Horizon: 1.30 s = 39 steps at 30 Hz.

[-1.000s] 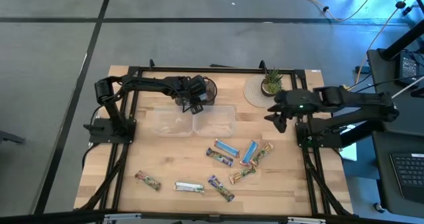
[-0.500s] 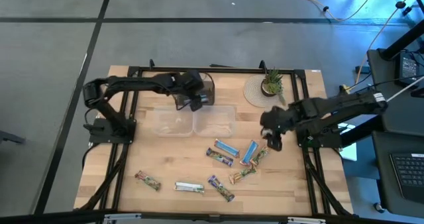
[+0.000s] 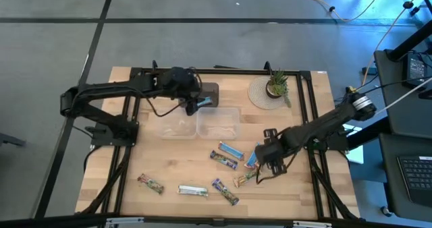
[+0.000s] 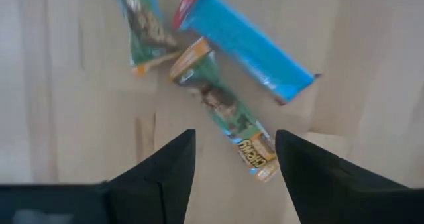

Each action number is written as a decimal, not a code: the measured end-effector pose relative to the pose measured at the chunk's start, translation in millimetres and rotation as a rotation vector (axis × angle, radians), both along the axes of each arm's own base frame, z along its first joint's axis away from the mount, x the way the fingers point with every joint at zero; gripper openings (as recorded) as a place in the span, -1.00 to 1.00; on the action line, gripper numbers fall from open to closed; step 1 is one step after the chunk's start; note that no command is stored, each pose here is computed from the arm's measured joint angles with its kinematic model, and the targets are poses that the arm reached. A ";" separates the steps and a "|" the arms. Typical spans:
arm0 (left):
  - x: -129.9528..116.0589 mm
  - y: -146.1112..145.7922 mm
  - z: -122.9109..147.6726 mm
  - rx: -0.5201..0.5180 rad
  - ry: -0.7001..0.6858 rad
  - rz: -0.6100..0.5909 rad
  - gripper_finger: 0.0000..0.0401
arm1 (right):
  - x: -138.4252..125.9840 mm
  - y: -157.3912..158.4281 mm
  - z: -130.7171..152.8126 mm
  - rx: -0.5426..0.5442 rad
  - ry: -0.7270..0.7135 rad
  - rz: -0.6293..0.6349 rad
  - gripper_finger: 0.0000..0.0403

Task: Pick and place Granola Bars by type
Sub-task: Put the yellow granola bar into the right transparent bin

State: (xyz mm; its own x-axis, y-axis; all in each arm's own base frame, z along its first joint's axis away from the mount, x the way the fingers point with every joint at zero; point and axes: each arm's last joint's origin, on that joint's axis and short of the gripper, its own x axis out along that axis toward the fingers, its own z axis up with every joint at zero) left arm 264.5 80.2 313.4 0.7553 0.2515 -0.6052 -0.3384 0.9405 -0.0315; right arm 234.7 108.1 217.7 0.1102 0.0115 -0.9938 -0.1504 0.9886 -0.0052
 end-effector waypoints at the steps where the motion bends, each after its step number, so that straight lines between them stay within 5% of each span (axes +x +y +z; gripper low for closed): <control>1: -0.1 -3.5 1.3 0.001 -0.005 -0.012 0.07 | 1.8 2.1 -5.4 -0.017 0.016 0.008 0.05; 16: 7.9 -35.2 -0.2 -0.003 0.003 -0.117 0.07 | 19.6 12.7 -69.8 -0.142 0.231 0.088 0.05; 24: 8.7 -41.2 -0.4 -0.004 0.005 -0.139 0.07 | 24.0 13.8 -82.4 -0.179 0.240 0.152 0.03; 39: 10.0 -52.4 -0.4 -0.022 0.001 -0.166 0.07 | 24.2 15.3 -82.6 -0.135 0.248 0.173 -0.60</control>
